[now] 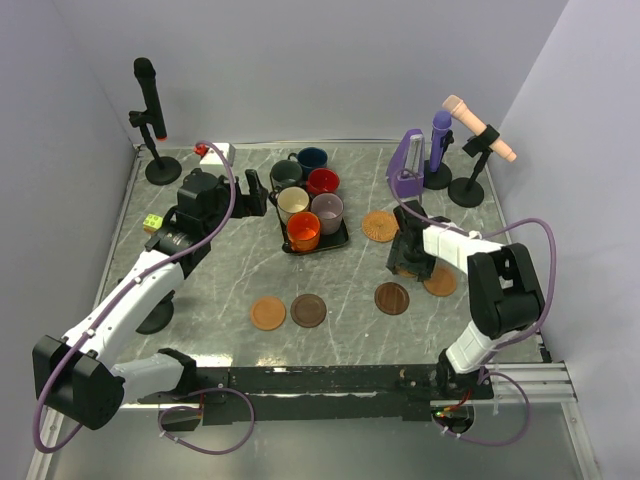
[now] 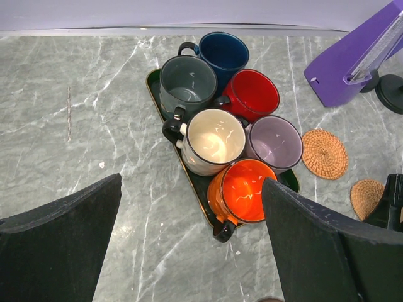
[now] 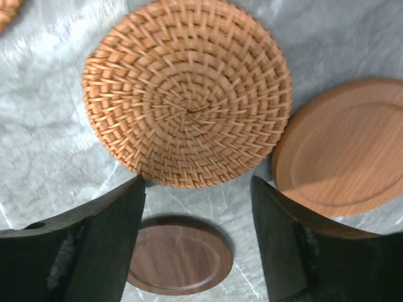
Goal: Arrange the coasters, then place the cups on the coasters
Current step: Move the coaster to the center of the board.
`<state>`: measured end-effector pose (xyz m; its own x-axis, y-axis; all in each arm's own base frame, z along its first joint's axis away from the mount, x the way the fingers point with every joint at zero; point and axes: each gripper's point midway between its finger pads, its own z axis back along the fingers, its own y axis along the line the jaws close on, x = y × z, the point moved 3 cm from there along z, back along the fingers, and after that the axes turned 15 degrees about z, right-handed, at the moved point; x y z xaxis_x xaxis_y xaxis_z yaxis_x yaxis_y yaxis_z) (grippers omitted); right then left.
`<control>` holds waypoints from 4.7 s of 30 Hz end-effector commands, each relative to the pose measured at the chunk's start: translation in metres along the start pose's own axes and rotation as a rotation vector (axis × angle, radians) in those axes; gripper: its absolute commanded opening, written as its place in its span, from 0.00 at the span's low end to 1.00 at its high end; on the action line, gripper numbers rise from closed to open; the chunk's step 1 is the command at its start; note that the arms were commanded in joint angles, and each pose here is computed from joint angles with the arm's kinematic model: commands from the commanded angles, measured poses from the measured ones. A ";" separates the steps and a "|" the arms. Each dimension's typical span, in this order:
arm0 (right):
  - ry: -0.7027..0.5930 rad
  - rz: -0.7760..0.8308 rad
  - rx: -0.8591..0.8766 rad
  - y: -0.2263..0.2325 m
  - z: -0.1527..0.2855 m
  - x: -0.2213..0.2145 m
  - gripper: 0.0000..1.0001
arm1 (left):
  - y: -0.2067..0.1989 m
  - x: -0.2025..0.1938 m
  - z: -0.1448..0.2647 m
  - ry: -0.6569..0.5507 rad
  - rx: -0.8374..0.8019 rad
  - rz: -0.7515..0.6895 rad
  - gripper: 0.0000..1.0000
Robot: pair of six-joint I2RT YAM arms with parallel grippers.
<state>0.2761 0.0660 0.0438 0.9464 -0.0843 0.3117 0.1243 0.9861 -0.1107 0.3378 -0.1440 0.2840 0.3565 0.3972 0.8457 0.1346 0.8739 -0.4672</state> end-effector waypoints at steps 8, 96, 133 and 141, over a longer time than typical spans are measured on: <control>0.054 -0.006 -0.040 -0.013 -0.008 0.026 0.72 | -0.005 0.011 0.001 -0.051 -0.011 -0.006 0.97; -0.031 -0.307 0.150 -0.057 -0.051 0.134 0.49 | 0.011 -0.013 -0.023 0.022 0.062 -0.036 0.97; -0.059 -0.301 0.115 -0.053 -0.047 0.139 0.53 | 0.011 -0.015 -0.026 0.033 0.062 -0.038 0.97; -0.096 -0.302 0.120 -0.055 -0.037 0.140 0.57 | 0.010 -0.016 -0.026 0.038 0.057 -0.035 0.96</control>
<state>0.4106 -0.0047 0.0505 0.8616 -0.3611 0.3569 0.3449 0.9321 0.1104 0.3542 -0.1452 0.2477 0.4164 0.3510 0.8387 0.0740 0.9063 -0.4161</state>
